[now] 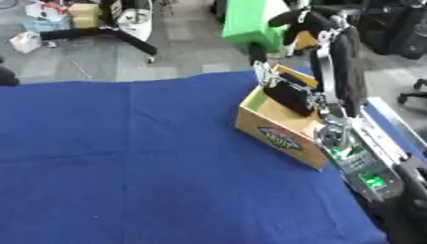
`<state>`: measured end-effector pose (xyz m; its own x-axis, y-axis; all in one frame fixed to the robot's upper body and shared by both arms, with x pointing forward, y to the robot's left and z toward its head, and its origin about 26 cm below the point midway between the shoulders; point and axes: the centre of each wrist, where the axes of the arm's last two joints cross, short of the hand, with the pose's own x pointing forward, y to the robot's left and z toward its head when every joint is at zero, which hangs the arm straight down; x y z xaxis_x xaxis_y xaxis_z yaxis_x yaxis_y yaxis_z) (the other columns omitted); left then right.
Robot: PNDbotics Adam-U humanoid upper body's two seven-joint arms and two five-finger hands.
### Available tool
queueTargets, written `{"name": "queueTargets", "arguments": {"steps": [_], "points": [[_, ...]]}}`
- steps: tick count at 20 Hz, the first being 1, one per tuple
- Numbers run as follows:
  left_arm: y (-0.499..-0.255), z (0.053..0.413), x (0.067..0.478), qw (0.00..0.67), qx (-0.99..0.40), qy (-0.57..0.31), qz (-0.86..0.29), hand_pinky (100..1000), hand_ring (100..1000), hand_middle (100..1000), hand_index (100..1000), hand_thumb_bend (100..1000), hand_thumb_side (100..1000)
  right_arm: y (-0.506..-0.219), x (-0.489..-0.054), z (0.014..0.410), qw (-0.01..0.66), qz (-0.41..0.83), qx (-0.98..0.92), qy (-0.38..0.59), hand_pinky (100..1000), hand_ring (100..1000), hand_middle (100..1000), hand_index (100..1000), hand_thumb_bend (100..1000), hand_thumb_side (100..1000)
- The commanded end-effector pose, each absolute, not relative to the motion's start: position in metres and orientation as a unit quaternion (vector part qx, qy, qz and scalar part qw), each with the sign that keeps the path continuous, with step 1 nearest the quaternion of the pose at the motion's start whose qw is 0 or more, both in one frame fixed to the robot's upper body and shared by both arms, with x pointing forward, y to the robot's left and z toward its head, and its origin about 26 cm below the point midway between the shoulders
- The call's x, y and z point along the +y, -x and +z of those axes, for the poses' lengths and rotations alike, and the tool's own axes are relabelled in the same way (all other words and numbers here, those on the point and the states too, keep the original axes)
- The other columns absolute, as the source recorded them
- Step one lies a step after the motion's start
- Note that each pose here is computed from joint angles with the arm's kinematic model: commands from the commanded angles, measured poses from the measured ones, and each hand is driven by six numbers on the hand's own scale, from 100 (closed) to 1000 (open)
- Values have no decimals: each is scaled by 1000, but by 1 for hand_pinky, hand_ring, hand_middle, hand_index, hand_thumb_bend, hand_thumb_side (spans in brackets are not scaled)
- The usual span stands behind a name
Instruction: Pick up the objects with one hand, pass them to the other hand, and then place them into the box on the other side of the table.
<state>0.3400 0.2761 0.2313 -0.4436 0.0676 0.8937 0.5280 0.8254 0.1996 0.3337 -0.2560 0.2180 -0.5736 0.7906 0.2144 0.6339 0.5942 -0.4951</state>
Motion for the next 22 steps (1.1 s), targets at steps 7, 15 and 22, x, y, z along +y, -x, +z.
{"name": "queueTargets", "arguments": {"steps": [7,15,22], "points": [[-327,228,291,479,-840,160,-200,754,650,627,729,634,711,-415,-337,166,440,188,-760,439,533,496,367,409,339,136],[-322,220,298,481,-845,148,-179,755,651,628,729,632,712,-431,-388,114,541,179,-658,492,602,599,552,610,532,295],[-320,215,304,485,-848,134,-166,756,655,631,730,626,711,-416,-405,138,513,237,-653,504,773,805,865,866,683,500]]}}
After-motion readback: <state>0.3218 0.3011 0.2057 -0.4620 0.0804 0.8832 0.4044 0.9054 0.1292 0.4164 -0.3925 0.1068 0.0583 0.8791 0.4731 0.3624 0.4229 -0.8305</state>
